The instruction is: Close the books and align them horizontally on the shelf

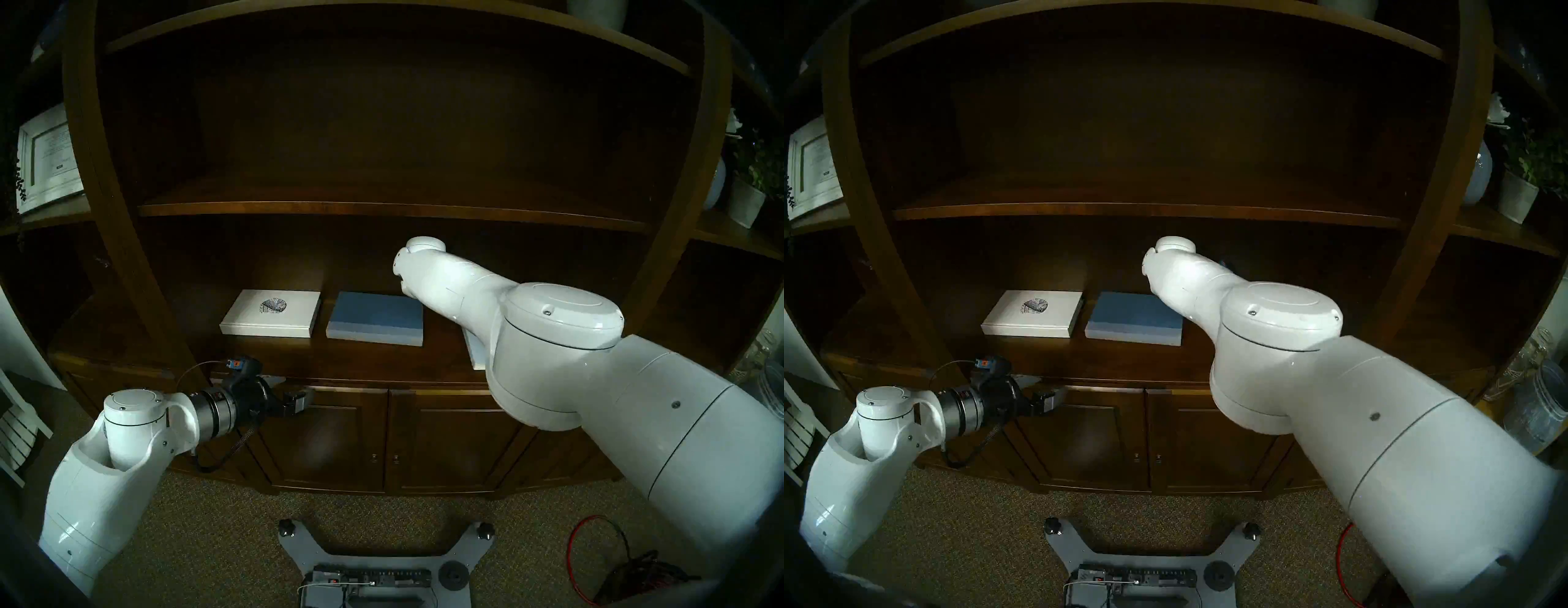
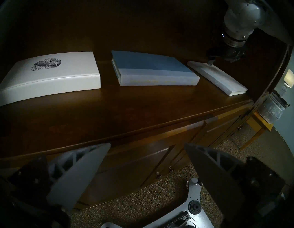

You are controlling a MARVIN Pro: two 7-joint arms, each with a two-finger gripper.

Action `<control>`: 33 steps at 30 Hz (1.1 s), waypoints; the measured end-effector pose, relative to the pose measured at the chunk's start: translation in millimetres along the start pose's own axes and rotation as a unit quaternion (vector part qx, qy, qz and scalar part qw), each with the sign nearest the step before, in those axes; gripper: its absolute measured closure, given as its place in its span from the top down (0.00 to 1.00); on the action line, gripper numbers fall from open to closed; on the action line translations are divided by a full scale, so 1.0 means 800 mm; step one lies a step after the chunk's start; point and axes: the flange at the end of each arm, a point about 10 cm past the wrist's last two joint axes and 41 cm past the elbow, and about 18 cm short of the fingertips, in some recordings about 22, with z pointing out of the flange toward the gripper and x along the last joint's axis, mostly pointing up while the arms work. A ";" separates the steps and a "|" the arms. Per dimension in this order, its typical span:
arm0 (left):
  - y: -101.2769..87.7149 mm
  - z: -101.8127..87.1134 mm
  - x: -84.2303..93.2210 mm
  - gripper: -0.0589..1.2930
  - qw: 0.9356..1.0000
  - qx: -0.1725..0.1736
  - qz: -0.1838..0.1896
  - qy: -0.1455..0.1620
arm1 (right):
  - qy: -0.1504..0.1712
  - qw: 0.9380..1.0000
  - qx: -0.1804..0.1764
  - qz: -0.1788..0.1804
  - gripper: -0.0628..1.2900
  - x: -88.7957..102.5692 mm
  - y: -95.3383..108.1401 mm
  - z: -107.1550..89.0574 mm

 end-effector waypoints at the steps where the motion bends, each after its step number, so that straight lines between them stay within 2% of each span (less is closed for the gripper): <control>1: 0.000 0.000 0.000 0.98 1.000 0.000 0.000 0.000 | 0.000 1.000 0.002 0.000 0.95 0.000 0.000 0.001; 7: 0.000 0.000 0.000 0.98 1.000 0.000 0.000 0.000 | 0.001 1.000 0.003 0.003 0.95 0.004 0.006 0.009; 18: 0.000 0.000 0.000 0.98 1.000 0.000 0.000 -0.001 | -0.004 0.999 -0.001 0.033 0.95 0.017 0.034 0.042; 33: -0.001 0.001 -0.003 0.98 1.000 0.000 -0.002 -0.003 | -0.016 0.997 0.039 0.058 0.95 0.020 0.048 0.076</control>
